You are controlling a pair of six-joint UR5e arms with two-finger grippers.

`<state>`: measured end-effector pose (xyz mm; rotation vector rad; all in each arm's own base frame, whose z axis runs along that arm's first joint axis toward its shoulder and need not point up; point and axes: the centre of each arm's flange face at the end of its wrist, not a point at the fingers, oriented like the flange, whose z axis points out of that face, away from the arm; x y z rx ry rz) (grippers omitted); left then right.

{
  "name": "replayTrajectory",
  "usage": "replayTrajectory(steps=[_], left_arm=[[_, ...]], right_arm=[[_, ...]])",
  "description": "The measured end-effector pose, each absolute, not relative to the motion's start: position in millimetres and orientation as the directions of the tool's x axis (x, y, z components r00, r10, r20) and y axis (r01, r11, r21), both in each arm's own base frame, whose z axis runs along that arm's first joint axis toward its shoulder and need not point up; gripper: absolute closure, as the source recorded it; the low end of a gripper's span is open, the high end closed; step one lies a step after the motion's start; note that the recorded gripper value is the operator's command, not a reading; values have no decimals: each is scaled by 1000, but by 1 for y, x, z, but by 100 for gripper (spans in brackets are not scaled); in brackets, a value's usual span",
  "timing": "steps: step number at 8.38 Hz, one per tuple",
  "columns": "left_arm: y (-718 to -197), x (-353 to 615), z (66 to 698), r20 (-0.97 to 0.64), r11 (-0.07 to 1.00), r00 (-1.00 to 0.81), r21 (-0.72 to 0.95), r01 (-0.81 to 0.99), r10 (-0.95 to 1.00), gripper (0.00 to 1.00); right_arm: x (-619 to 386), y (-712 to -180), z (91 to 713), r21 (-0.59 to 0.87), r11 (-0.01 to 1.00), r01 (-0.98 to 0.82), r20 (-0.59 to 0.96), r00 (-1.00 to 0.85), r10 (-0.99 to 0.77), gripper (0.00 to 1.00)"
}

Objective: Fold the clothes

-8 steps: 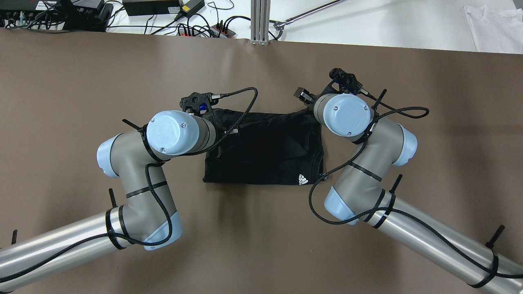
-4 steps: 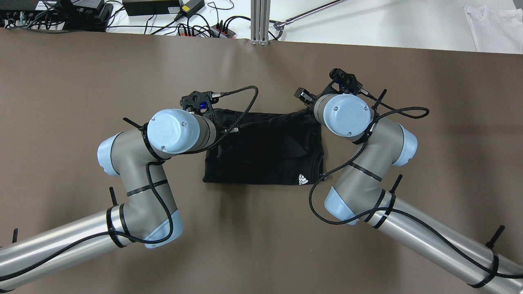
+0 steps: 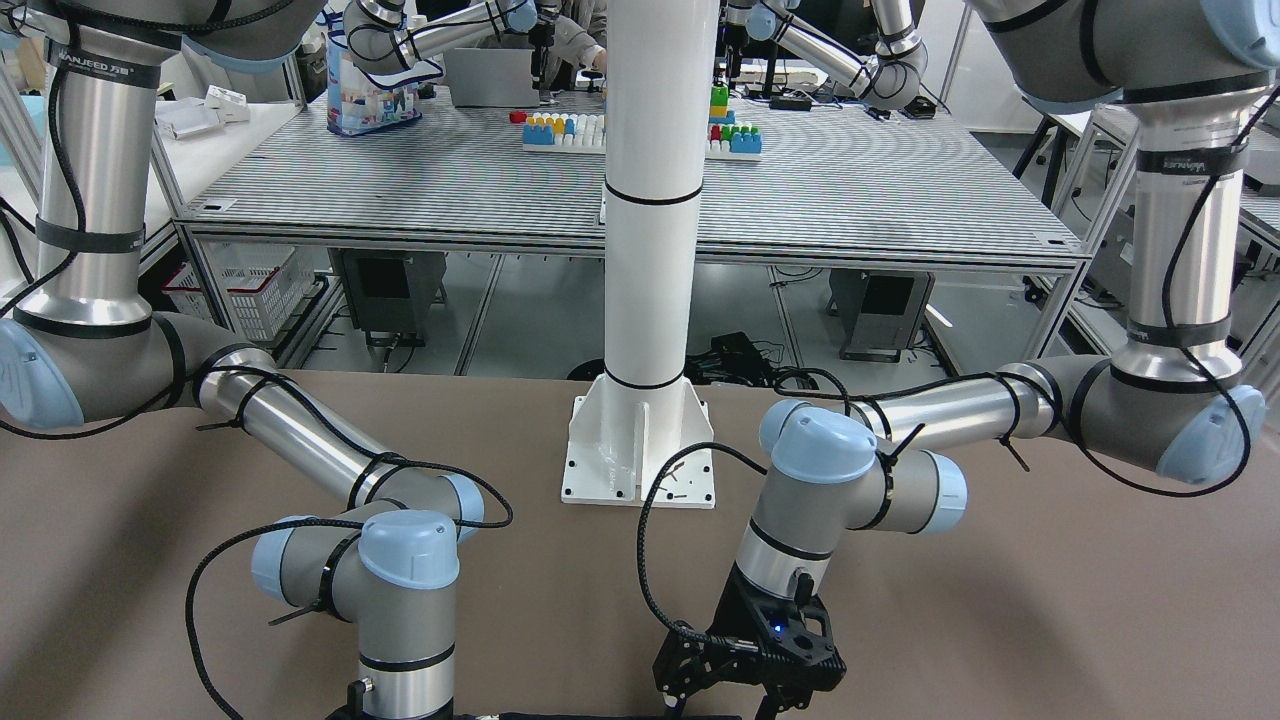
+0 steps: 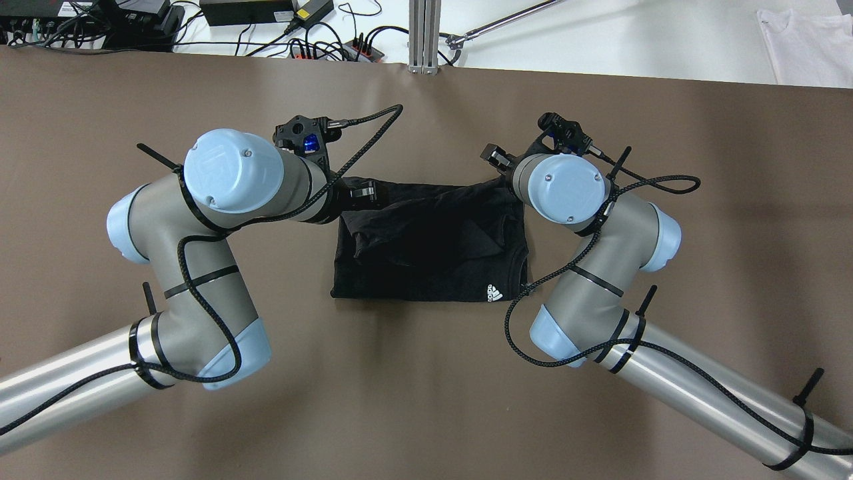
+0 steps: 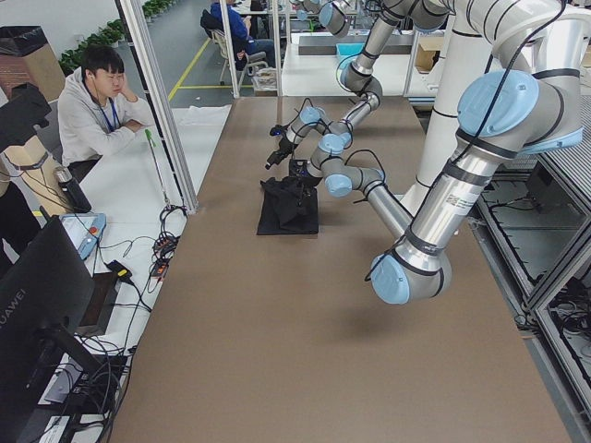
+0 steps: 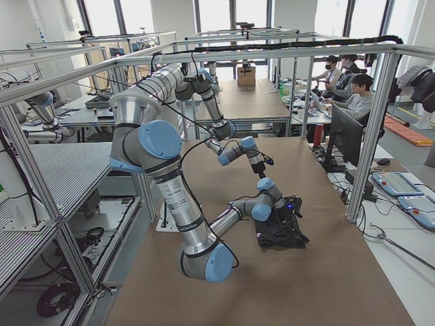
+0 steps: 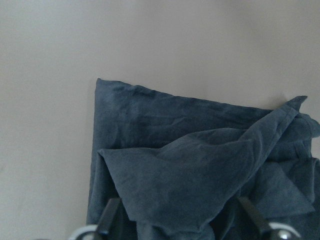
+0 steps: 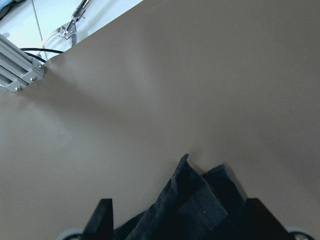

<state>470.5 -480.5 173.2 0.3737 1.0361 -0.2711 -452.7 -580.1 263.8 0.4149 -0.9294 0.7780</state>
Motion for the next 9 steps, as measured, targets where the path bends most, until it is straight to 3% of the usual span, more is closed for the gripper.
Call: replayTrajectory(steps=[2, 4, 5, 7, 8, 9], left_arm=[[-446, 514, 187, -843, 894, 537, 227, 385, -18, 3], [-446, 527, 199, -819, 889, 574, 260, 376, -4, 2], [-456, 526, 205, -808, 885, 590, 270, 380, -6, 12], [-482, 526, 204, -797, 874, 604, 276, 400, -25, 92], [-493, 531, 197, -795, 871, 606, 276, 407, -31, 100], [-499, 533, 191, -795, 869, 605, 276, 411, -34, 100]], right_arm=[[-453, -580, 266, 1, 664, -748, 834, 367, 412, 6], [-453, -580, 266, 4, 666, -746, 833, 370, 410, 6], [-453, -580, 267, 4, 666, -746, 833, 371, 410, 6], [-453, -580, 266, 4, 666, -746, 834, 371, 410, 6], [-453, -580, 266, 4, 666, -746, 834, 371, 410, 6], [-453, -580, 266, 4, 666, -746, 834, 371, 410, 6]])
